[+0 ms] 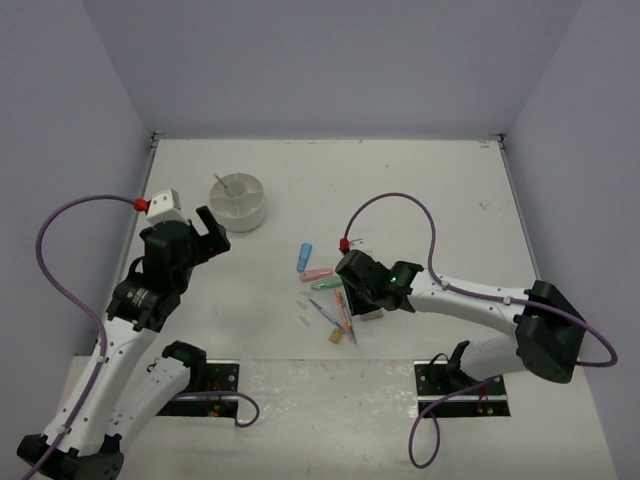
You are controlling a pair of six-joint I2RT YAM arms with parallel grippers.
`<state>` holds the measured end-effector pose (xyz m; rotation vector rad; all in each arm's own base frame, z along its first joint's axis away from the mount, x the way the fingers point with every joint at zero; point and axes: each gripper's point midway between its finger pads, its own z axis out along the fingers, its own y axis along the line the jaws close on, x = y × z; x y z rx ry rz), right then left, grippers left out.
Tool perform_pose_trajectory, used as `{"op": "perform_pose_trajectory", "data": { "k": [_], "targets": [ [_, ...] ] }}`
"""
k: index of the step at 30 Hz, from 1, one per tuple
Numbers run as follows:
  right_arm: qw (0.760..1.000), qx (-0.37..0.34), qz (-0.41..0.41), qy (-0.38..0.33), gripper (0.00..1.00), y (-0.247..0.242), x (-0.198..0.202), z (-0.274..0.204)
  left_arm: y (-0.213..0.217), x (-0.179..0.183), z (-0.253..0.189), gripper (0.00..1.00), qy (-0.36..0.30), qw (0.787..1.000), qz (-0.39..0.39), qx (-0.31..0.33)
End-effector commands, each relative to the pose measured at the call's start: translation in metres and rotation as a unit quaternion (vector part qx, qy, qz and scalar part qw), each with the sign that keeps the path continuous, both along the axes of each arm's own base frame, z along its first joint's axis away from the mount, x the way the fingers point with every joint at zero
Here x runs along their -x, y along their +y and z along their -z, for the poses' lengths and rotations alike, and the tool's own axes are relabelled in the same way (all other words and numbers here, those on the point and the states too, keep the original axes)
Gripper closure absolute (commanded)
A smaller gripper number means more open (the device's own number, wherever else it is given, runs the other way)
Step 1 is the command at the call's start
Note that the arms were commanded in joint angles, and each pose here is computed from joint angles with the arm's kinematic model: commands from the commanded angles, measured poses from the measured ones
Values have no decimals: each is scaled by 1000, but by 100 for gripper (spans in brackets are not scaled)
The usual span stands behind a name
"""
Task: Sort the stationery into containers
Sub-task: Pick up the pen from the center of the board.
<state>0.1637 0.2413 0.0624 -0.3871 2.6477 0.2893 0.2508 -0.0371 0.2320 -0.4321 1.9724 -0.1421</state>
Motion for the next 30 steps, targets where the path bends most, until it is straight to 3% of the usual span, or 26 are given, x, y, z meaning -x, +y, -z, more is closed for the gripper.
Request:
{"op": "perform_pose_trajectory", "data": {
  "k": [1, 7, 16, 30],
  "targets": [
    [999, -6, -46, -28, 72, 29, -3, -19, -3, 3, -6, 0, -21, 999, 30, -11],
    [994, 7, -109, -30, 72, 53, -4, -9, -9, 1, -2, 0, -17, 999, 48, -12],
    [986, 9, -162, -33, 61, 81, -13, 1, -9, 1, -1, 0, -13, 999, 46, -13],
    [984, 47, -174, 6, 63, 80, -6, 35, -10, 0, 2, 0, -8, 999, 51, -16]
  ]
}}
